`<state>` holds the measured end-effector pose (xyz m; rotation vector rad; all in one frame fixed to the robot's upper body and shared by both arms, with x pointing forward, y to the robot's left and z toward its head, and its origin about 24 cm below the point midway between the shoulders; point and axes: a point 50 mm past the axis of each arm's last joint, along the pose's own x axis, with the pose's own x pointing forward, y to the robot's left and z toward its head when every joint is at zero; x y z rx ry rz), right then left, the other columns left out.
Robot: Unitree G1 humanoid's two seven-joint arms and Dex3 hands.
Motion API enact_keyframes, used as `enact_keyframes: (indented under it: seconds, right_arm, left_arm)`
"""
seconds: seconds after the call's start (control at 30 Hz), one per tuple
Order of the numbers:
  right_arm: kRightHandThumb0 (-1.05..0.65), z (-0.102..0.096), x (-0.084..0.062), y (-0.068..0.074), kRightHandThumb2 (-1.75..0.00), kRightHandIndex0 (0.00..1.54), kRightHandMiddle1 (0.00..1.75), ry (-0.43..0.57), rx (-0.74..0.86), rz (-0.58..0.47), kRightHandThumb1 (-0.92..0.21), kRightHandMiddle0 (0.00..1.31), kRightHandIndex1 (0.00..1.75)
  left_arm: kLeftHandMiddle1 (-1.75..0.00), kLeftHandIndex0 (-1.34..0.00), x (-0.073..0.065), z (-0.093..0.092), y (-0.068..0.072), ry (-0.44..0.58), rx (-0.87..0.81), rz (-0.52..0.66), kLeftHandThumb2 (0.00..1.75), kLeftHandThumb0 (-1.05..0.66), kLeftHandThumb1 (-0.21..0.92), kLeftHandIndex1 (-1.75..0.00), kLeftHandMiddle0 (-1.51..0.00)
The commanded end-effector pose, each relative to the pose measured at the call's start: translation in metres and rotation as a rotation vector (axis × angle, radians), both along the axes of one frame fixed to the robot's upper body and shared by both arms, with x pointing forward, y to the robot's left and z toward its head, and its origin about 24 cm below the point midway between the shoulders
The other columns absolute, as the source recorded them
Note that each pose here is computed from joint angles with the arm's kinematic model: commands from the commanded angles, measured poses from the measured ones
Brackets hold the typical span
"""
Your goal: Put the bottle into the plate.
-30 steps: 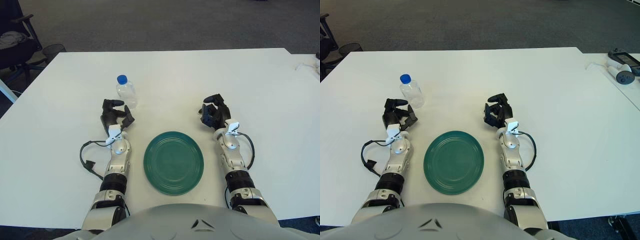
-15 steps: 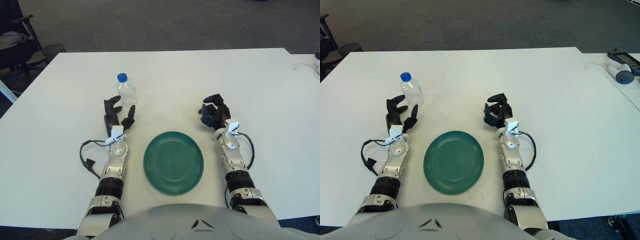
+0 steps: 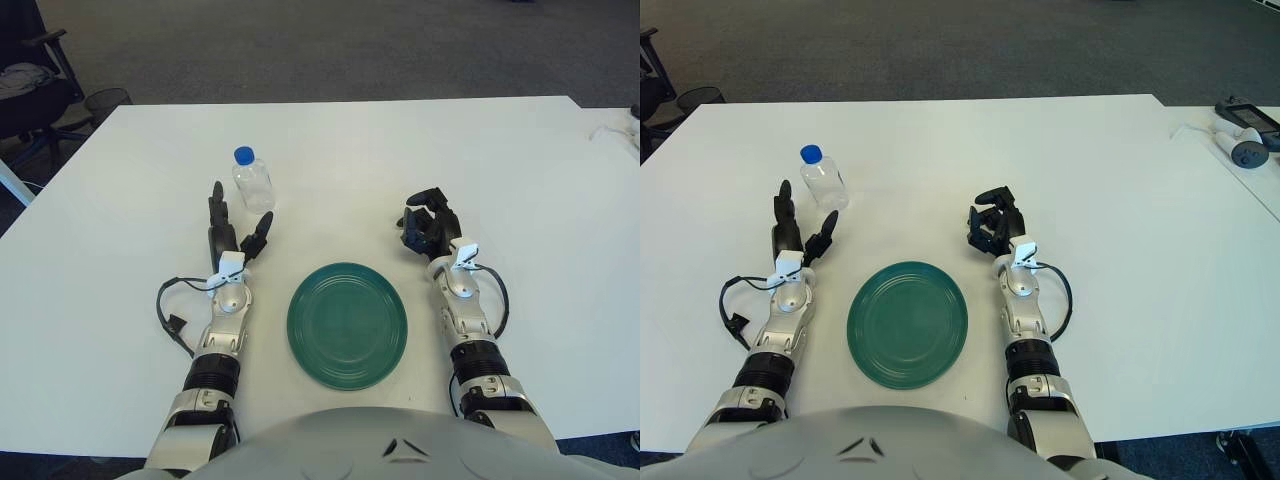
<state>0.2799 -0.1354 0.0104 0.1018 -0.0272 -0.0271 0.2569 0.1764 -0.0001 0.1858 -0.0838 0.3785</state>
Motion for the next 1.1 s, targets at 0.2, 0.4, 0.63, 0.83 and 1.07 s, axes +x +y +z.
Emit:
enact_keyframes:
  seconds: [0.2, 0.4, 0.63, 0.83, 1.07]
  right_arm:
    - [-0.01, -0.016, -0.007, 0.001, -1.04, 0.47, 1.74, 0.082, 0.008, -0.007, -0.53, 0.26, 1.65]
    - [-0.01, -0.016, -0.008, 0.0, -1.03, 0.47, 1.74, 0.08, -0.006, -0.012, -0.54, 0.26, 1.65]
    - [-0.01, -0.016, -0.007, 0.0, -1.03, 0.48, 1.74, 0.08, -0.014, -0.008, -0.54, 0.25, 1.65]
    - [-0.01, -0.016, -0.007, 0.0, -1.04, 0.49, 1.74, 0.078, -0.012, -0.005, -0.53, 0.25, 1.65]
    - [-0.01, -0.016, -0.006, 0.001, -1.05, 0.5, 1.74, 0.081, -0.002, -0.001, -0.52, 0.25, 1.64]
  left_arm:
    - [0.0, 0.0, -0.006, -0.012, 0.003, 0.057, -0.008, 0.044, 0.22, -1.05, 0.92, 0.0, 0.0]
    - [0.0, 0.0, -0.005, -0.012, 0.003, 0.053, -0.013, 0.058, 0.21, -1.05, 0.92, 0.0, 0.0]
    - [0.0, 0.0, -0.004, -0.012, 0.002, 0.046, -0.012, 0.065, 0.21, -1.05, 0.92, 0.0, 0.0]
    - [0.0, 0.0, -0.001, -0.014, 0.003, 0.059, -0.012, 0.067, 0.22, -1.05, 0.92, 0.0, 0.0]
    - [0.0, 0.0, 0.015, -0.024, 0.006, 0.14, -0.046, 0.054, 0.22, -1.05, 0.92, 0.0, 0.0]
